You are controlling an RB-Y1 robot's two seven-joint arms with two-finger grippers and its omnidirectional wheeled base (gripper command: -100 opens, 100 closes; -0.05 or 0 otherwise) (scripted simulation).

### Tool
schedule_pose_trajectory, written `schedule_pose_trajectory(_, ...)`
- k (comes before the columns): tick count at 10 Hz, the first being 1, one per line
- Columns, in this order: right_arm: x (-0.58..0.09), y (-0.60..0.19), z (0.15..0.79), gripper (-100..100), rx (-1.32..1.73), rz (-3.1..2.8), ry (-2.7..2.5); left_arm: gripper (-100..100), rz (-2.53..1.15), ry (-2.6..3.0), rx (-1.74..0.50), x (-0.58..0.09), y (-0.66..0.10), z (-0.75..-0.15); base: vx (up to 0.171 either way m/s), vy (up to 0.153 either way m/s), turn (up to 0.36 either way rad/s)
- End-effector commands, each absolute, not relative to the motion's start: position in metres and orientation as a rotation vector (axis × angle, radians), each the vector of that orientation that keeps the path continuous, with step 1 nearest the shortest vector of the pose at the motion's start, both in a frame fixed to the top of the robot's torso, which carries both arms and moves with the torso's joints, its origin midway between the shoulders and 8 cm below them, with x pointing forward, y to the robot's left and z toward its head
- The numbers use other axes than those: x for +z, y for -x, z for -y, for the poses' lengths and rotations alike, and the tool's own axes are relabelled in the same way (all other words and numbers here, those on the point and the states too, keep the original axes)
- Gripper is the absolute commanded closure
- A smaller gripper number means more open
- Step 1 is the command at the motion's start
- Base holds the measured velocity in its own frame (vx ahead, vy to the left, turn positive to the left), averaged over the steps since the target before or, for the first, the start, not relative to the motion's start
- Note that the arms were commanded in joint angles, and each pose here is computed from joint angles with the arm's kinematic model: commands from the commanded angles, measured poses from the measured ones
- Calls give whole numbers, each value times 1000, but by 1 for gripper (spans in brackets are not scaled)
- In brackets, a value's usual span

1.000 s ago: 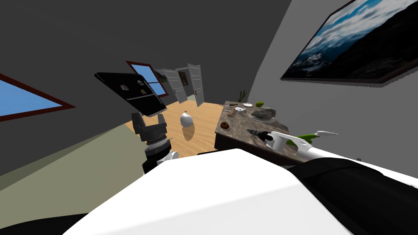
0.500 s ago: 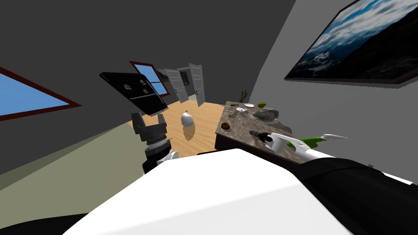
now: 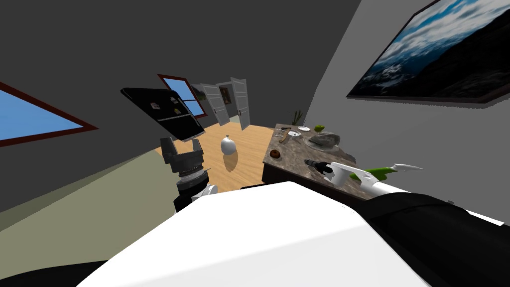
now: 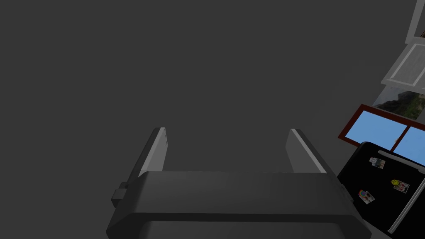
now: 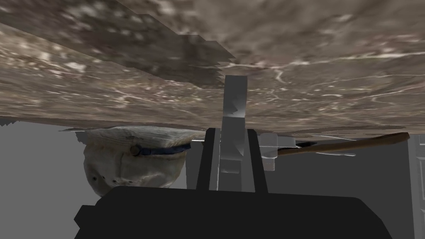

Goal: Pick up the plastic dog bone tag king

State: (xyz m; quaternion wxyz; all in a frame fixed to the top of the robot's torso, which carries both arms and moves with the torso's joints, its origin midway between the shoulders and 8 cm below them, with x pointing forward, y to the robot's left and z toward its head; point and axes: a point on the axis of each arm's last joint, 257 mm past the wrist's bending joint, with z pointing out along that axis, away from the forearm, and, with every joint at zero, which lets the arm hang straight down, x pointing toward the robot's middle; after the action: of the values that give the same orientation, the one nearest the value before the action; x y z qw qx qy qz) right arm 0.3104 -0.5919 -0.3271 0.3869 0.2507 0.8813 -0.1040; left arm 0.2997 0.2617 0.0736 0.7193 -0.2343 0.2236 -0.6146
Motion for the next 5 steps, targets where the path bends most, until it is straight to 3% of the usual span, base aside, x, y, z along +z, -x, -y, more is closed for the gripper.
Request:
schedule_pose_trajectory(1,-321,-313,586,100,-253,-2243,-632,0,-494,518,-1359,74,-300,-262,5,0,-64)
schedule_pose_trajectory(4,-315,-317,582,100,-247,-2243,-621,0,-494,518,-1359,74,-300,-262,-16,9,-52)
schedule_pose_trajectory(5,-315,-317,581,0,-247,-2244,-621,0,-494,518,-1359,74,-300,-262,0,0,0)
